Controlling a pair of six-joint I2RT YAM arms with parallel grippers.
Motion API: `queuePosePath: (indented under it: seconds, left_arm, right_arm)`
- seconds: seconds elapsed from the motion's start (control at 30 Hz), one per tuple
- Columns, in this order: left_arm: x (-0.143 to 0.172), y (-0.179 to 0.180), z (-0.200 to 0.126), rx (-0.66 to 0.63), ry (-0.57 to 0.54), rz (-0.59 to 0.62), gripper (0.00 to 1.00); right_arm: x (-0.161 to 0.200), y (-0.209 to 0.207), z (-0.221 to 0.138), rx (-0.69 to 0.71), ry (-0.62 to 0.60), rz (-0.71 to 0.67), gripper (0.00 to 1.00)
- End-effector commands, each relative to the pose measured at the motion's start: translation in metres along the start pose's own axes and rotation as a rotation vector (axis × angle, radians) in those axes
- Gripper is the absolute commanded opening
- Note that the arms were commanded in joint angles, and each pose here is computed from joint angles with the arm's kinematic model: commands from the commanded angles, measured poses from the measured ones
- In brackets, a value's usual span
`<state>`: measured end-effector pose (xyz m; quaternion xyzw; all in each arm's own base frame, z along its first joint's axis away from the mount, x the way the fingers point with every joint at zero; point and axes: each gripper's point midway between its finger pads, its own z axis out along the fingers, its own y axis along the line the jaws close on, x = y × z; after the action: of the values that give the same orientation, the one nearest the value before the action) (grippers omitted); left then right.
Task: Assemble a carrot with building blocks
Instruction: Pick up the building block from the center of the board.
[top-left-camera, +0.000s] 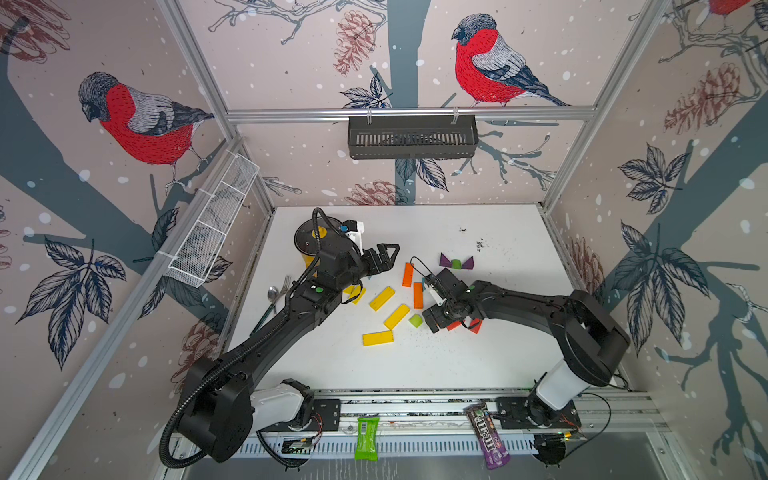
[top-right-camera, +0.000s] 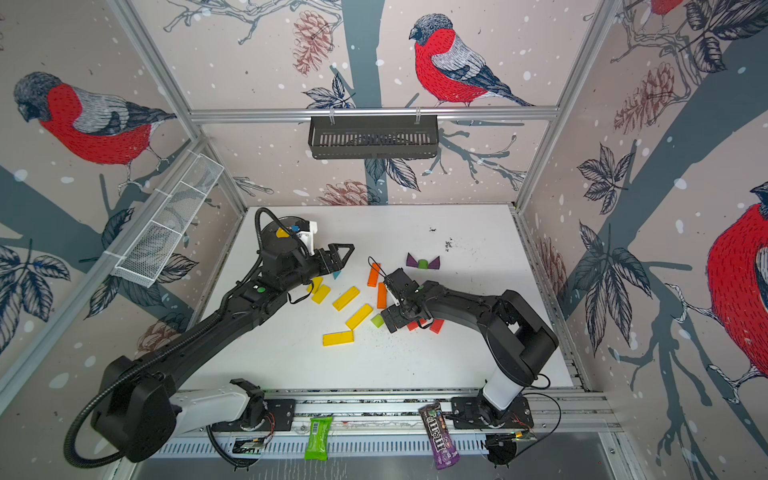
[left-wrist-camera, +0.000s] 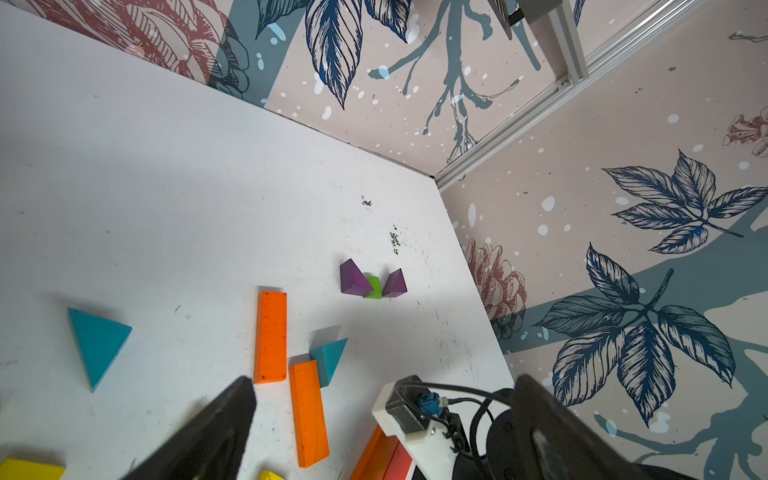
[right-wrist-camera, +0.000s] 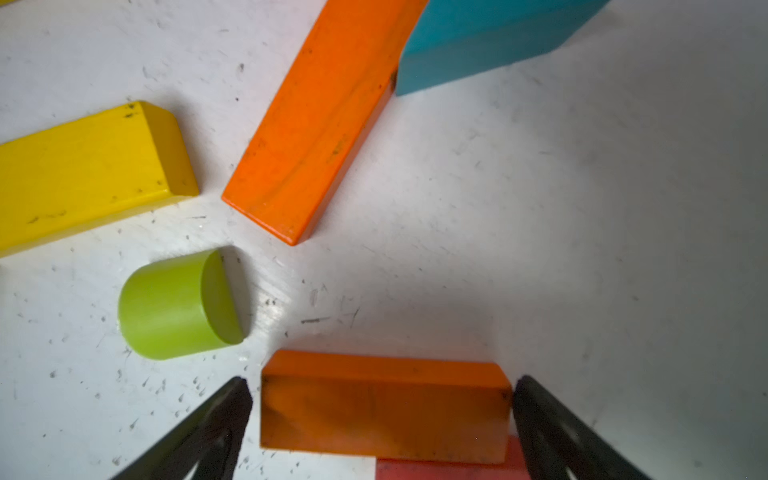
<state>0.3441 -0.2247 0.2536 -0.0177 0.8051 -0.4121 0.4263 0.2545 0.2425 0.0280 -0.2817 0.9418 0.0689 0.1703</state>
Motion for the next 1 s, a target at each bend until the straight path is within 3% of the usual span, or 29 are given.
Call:
queuePosePath:
  seconds: [0.0, 0.33, 0.7, 0.97]
  left_arm:
    - [-0.009, -0.012, -0.001, 0.050, -0.029, 0.007, 0.96]
    - [-0.010, -0.016, -0.003, 0.065, -0.029, 0.006, 0.96]
    - [-0.012, -0.016, -0.004, 0.061, -0.036, 0.010, 0.96]
    - [-0.012, -0.018, -0.005, 0.069, -0.038, 0.010, 0.96]
  right_arm:
    - [0.001, 0.002, 0.002, 0.011, -0.001, 0.024, 0.99]
    - [0.009, -0.008, 0.010, 0.068, 0.013, 0.071, 1.00]
    - [-0.005, -0.013, -0.005, 0.088, -0.054, 0.113, 0.90]
    - [-0.036, -0.060, -0.022, 0.148, -0.156, 0.260, 0.90]
